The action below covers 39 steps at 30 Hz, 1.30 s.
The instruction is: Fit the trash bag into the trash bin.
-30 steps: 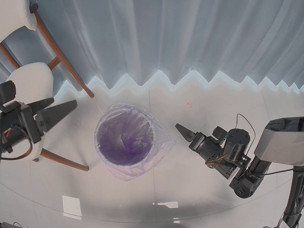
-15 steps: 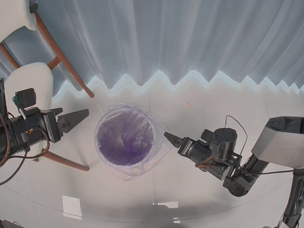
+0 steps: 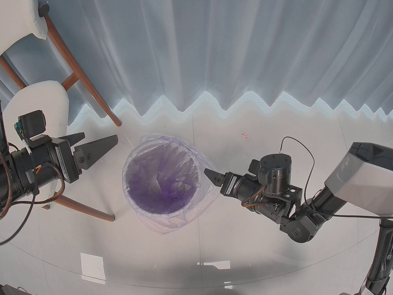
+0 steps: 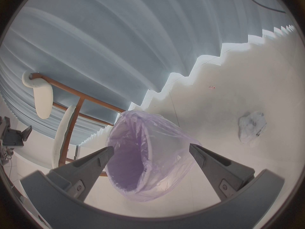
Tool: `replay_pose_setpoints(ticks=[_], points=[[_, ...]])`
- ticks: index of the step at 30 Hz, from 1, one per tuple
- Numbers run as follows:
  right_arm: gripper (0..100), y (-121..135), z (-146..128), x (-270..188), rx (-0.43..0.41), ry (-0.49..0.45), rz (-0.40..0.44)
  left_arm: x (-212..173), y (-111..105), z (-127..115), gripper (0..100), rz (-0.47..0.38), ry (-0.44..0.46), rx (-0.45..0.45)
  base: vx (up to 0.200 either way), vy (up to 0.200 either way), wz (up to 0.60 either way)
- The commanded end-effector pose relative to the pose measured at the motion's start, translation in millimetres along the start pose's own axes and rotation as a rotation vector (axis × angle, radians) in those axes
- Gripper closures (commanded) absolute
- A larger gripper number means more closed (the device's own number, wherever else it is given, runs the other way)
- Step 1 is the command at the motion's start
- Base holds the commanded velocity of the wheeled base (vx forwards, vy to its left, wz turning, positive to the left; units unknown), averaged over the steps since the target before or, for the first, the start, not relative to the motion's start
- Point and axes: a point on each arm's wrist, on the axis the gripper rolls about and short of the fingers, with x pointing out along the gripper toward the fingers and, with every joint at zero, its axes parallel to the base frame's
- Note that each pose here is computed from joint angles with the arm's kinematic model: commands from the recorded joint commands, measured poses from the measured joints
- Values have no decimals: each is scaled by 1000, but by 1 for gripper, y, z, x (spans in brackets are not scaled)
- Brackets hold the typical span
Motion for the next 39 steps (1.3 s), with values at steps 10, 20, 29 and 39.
replay_pose_setpoints(ticks=[10,20,29,39], points=[[0,6,8,40,-32,14,-108,-2,-2,-7,0,-14,19,1,0,0,0],[0,30,-19,71,-82,77,-115,-6,-1,-7,0,10,10,-1,0,20,0],[0,28,-22,76,-83,66,-133,-8,-3,-5,0,-3,0,12,0,200,0],[0,24,-31,79,-103,78,-156,-8,-3,-4,0,-2,-8,41,0,40,0]])
